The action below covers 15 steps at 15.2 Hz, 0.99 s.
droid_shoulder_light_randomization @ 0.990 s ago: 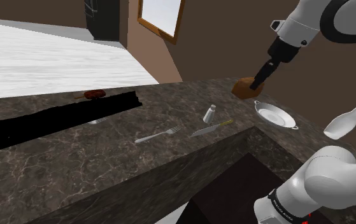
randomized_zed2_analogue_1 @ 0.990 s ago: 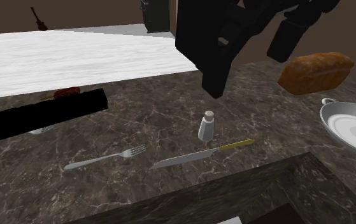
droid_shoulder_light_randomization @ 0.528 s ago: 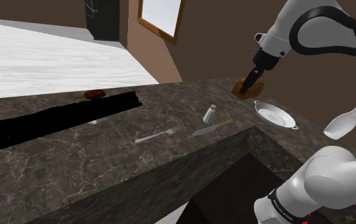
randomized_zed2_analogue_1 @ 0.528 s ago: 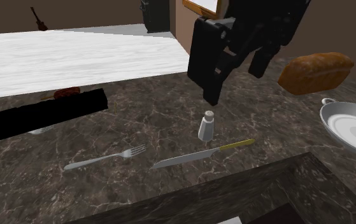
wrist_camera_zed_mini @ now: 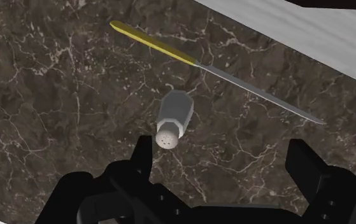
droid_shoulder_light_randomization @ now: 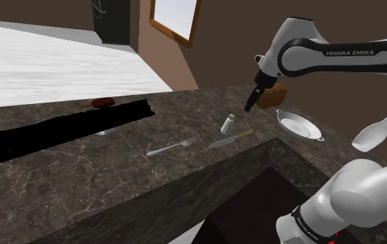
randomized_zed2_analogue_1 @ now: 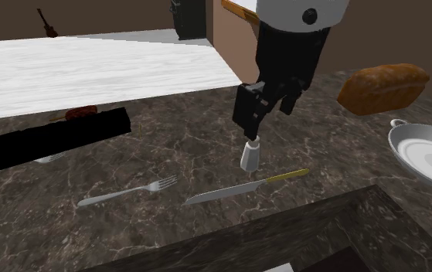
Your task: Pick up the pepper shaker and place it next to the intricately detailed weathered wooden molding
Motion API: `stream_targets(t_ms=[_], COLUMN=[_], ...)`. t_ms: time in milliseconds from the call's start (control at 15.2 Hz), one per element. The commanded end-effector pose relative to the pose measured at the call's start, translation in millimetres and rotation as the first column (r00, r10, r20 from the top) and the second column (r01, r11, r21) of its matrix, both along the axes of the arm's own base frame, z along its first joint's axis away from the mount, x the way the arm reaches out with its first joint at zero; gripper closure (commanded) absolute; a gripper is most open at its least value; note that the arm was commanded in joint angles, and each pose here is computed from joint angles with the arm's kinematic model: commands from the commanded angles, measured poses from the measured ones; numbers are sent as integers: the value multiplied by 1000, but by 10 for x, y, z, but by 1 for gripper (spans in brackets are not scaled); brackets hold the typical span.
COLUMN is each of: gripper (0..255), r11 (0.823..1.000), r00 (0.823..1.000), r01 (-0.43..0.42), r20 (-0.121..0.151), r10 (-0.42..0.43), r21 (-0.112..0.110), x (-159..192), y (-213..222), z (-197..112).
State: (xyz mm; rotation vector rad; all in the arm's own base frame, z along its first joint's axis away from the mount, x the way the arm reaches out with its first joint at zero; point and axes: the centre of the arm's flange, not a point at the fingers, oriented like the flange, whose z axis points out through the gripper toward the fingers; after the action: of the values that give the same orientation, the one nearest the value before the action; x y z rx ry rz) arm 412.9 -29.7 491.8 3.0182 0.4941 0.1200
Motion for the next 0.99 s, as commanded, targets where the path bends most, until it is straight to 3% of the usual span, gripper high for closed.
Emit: stream_targets(t_ms=[0, 462, 924], gripper=[0, 0, 0], r11=[1000, 997, 997], r00=[1000, 996, 996], r01=[-19, -79, -79], r20=[-8, -43, -43], r10=[19, 79, 79], r21=[1, 6, 6], x=[153, 690, 709], y=[-82, -342, -363], z=[-196, -889, -1258])
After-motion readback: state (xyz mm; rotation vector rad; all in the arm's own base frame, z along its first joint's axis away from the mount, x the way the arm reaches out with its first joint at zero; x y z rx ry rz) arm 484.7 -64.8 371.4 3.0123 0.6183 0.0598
